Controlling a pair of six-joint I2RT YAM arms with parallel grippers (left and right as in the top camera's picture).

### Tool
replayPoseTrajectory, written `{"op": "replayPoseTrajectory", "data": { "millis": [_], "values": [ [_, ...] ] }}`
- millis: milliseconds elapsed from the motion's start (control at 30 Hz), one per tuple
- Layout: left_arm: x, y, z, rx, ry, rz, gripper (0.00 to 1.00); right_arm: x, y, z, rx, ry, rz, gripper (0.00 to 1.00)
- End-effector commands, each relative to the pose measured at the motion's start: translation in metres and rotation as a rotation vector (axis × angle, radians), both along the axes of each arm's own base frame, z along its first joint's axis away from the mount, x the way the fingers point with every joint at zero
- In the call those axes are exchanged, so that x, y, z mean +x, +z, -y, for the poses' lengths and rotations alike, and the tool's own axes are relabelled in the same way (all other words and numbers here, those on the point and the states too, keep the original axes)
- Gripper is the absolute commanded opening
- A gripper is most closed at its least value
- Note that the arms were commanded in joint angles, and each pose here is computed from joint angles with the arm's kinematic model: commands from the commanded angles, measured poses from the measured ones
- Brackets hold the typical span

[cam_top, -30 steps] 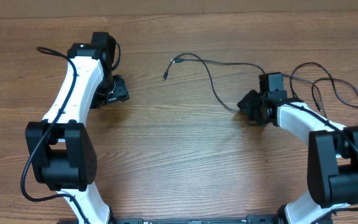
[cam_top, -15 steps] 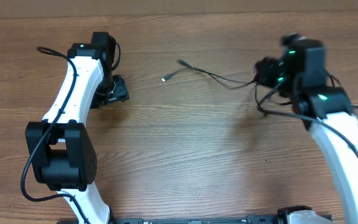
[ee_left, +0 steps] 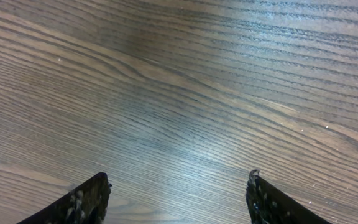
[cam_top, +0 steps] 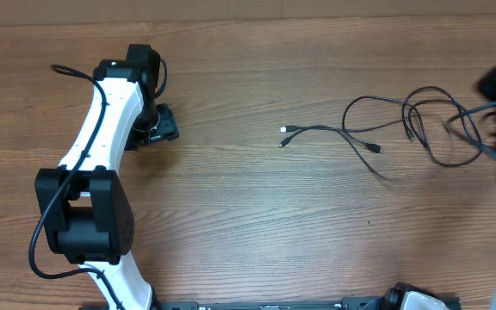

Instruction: Untangle cables

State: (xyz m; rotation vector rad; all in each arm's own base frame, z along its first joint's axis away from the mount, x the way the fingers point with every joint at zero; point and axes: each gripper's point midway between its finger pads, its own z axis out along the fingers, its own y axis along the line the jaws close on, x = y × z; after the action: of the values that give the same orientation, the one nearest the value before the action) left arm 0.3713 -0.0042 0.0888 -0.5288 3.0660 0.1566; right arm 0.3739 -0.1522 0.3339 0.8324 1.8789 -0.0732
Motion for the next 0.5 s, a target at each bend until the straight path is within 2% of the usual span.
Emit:
{"op": "replayPoseTrajectory", "data": {
  "millis": [0, 100, 167, 200, 300, 467],
  "values": [
    [0.004, 0.01, 0.004, -0.009, -0.031, 0.031, 0.7, -0.012, 0.068, 0.023, -0.04, 0.001, 0.146, 0.04],
    [0.005, 0.01, 0.005, -0.01, -0.031, 0.035, 0.7, -0.019, 0.091, 0.028, -0.039, 0.018, 0.194, 0.04],
    [0.005, 0.01, 0.005, -0.01, -0.031, 0.038, 0.7, -0.02, 0.086, 0.024, -0.015, 0.039, 0.175, 0.04],
    [0.005, 0.01, 0.005, -0.01, -0.031, 0.038, 0.7, -0.022, 0.077, 0.022, 0.007, 0.043, 0.144, 0.08],
    [0.005, 0.01, 0.004, -0.009, -0.031, 0.038, 0.7, -0.023, 0.033, 0.007, 0.119, 0.091, -0.005, 0.39],
    [0.005, 0.01, 0.004, -0.01, -0.031, 0.037, 0.7, -0.031, -0.051, -0.007, 0.281, 0.107, -0.302, 0.62]
  ]
}}
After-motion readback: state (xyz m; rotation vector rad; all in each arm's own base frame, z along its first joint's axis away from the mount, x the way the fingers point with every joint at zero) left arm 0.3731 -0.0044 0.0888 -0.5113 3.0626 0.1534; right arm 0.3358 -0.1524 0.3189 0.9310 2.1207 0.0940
